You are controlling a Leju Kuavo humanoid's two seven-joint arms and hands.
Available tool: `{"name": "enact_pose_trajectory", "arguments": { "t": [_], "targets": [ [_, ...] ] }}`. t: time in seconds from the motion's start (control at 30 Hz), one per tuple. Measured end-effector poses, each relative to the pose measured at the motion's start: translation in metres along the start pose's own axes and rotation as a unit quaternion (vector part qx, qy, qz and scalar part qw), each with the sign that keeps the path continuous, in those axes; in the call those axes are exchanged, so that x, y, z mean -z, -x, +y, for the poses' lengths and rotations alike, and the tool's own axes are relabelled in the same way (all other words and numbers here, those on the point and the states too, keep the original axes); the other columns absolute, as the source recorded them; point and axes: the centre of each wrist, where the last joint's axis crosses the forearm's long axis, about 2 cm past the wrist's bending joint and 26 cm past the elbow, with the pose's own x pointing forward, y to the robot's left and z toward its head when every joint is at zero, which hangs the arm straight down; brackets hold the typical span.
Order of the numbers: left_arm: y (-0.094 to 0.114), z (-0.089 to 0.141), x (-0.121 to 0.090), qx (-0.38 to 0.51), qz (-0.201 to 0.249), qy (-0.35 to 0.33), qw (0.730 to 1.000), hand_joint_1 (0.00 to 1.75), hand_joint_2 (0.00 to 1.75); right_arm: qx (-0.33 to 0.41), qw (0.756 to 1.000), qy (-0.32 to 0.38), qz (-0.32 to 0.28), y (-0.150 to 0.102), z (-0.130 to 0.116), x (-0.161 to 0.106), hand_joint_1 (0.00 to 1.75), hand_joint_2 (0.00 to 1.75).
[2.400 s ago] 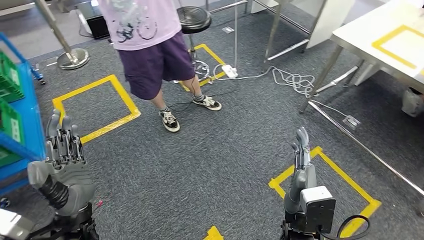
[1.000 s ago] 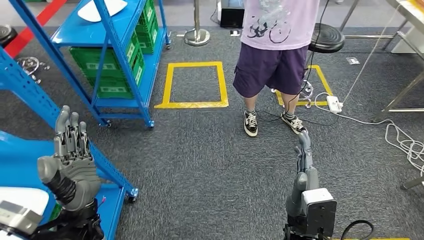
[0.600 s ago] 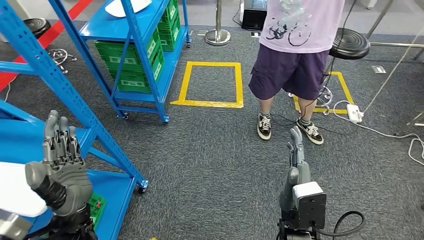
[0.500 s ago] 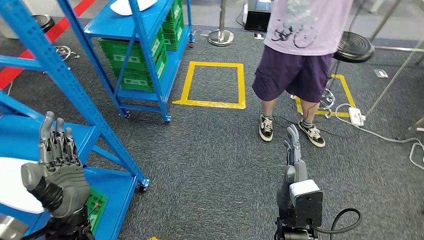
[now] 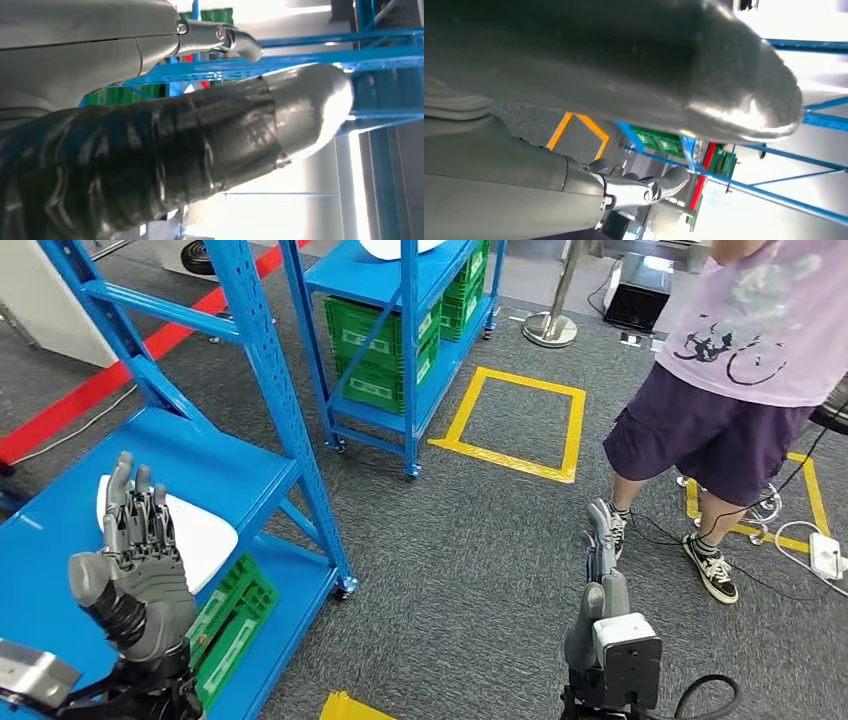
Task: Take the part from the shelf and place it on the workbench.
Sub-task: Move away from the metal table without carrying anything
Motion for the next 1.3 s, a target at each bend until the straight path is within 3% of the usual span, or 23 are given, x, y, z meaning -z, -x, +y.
{"name": "enact_pose_trajectory", "arguments": {
  "t": [1.3],
  "targets": [
    [0.0010,0.0015,-0.0035,0.002,0.007,-0.003,1.000,0.00,0.00,-0.010,1.000,-0.007,0.009,0.0002,0.0005,-0.0020,0.00,0.00]
  ]
}}
